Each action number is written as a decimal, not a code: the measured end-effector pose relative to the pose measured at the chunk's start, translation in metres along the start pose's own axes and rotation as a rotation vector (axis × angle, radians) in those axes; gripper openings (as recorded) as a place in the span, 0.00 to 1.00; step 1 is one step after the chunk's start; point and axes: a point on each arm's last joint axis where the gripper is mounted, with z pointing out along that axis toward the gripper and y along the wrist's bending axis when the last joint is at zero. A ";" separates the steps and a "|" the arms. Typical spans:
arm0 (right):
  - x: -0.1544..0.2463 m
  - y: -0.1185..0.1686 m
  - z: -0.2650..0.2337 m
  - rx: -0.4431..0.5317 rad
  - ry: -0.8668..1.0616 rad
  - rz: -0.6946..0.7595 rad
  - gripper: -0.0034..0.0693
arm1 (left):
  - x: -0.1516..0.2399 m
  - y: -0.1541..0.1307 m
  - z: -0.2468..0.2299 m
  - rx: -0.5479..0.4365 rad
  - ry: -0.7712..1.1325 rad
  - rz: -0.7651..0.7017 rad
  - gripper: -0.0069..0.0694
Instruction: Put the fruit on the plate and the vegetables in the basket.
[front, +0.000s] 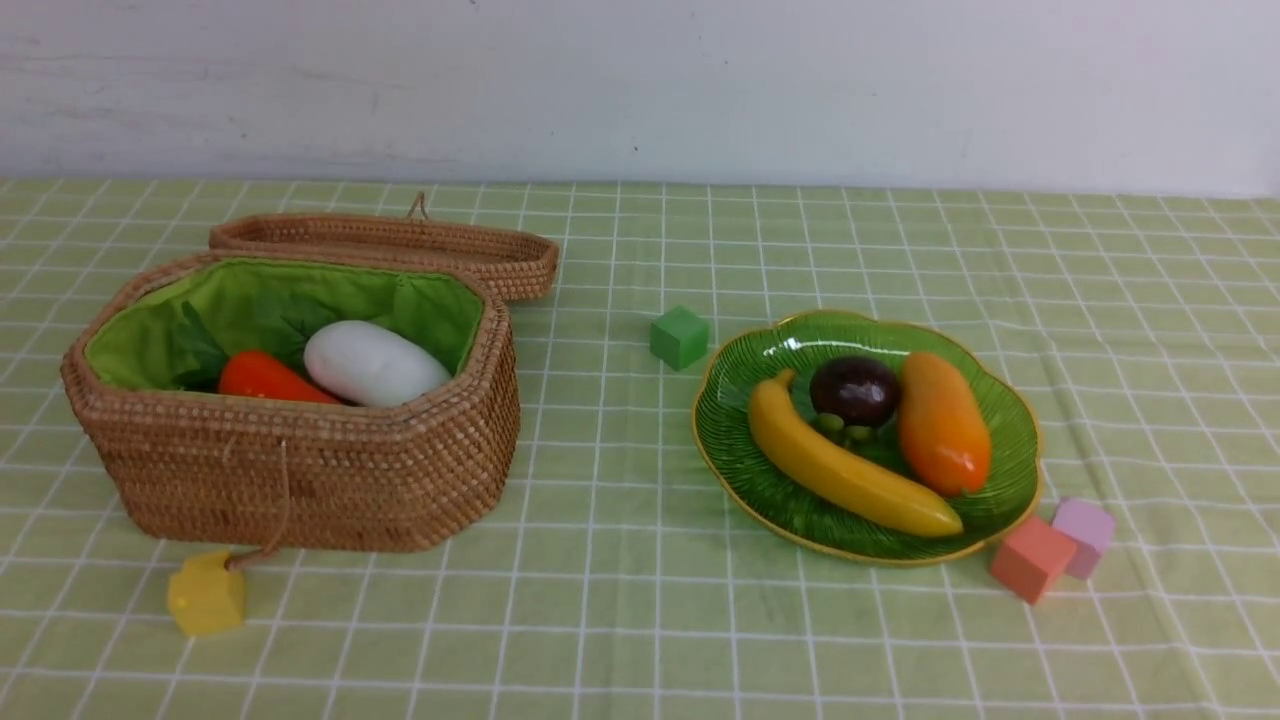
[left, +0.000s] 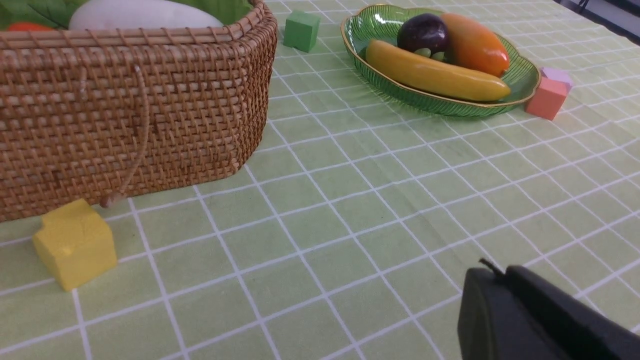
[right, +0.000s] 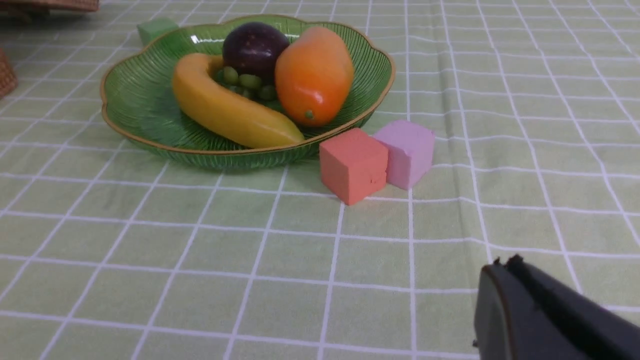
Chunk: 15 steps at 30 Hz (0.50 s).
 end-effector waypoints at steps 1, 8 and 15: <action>0.001 0.000 0.000 -0.002 0.010 -0.002 0.02 | 0.000 0.000 0.000 0.000 0.000 0.000 0.12; 0.002 0.001 -0.001 -0.006 0.030 -0.010 0.02 | 0.000 0.000 0.000 0.000 0.000 0.000 0.13; 0.002 0.001 -0.001 -0.006 0.030 -0.014 0.03 | 0.000 0.000 0.000 0.000 0.000 0.000 0.14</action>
